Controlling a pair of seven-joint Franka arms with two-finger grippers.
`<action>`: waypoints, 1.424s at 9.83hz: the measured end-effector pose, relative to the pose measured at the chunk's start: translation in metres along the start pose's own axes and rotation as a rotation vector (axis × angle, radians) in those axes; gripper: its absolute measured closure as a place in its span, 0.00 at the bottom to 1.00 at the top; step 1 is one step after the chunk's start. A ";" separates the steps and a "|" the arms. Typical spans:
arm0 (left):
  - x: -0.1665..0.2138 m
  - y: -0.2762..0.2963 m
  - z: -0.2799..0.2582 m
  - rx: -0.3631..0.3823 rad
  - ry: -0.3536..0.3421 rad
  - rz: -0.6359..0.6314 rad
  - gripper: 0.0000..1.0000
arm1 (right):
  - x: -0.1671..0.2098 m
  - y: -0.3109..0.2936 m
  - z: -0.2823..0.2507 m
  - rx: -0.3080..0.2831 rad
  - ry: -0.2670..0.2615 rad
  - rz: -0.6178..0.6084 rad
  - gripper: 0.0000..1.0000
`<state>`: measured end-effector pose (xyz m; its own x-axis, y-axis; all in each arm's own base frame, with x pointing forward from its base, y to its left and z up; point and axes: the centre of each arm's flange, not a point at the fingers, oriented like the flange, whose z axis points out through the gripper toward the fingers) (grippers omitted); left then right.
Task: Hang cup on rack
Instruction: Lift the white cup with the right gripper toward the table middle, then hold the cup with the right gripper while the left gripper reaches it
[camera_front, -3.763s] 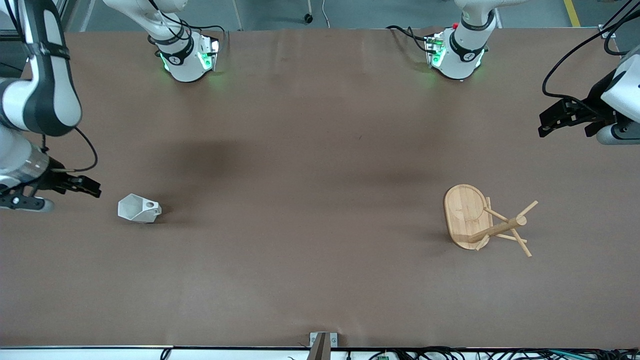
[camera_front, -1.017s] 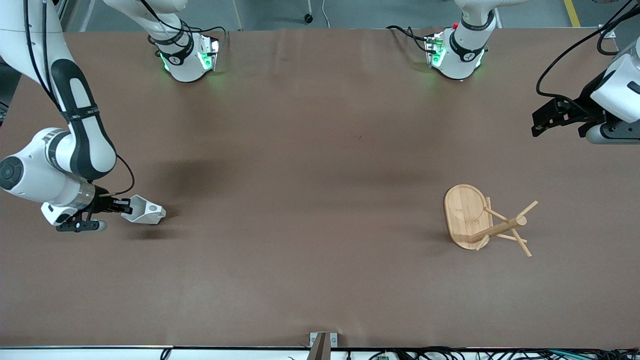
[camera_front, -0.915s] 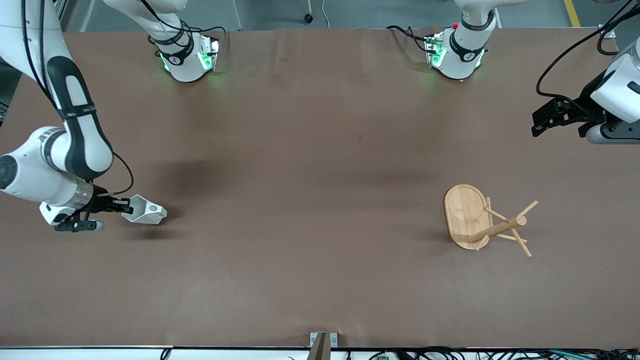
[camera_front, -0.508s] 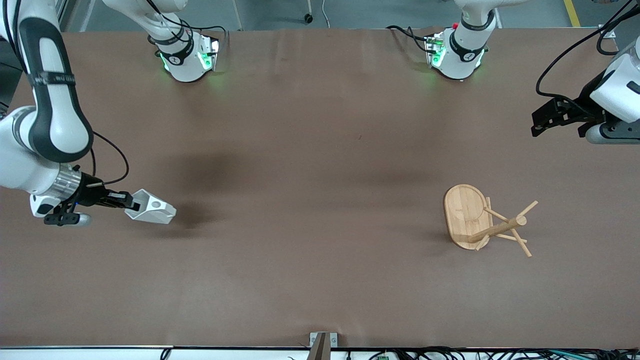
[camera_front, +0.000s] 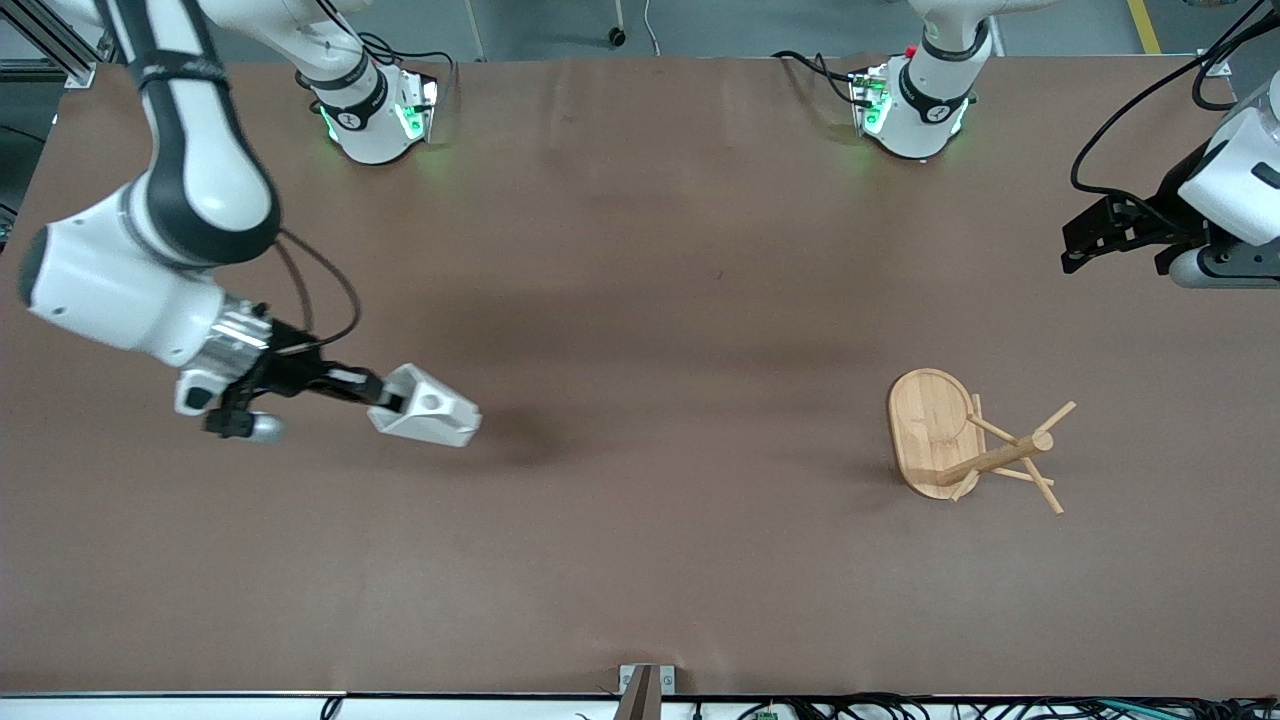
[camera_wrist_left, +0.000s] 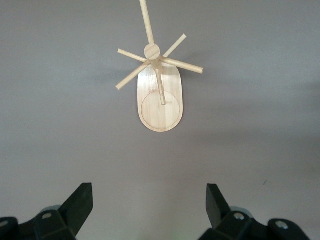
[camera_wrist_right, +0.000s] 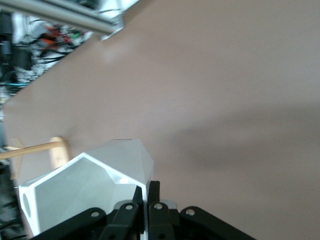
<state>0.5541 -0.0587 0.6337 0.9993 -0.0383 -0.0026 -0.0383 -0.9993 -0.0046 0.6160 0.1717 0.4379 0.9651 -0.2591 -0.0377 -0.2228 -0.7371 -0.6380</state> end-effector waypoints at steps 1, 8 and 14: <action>0.000 0.000 0.000 0.000 0.000 0.000 0.00 | -0.014 -0.028 0.015 0.092 0.008 0.038 0.96; 0.000 -0.004 0.000 0.000 0.000 -0.008 0.00 | -0.111 -0.155 0.083 0.493 -0.102 0.232 0.96; -0.010 0.075 -0.021 -0.033 0.044 0.347 0.00 | -0.116 -0.157 0.139 0.602 -0.220 0.147 0.96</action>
<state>0.5411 -0.1331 0.6545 0.9258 -0.3752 0.0448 -0.3764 -0.9262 0.0214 0.5577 0.4042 0.4357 0.9504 -0.1493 -0.2729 -0.3001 -0.2090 -0.9307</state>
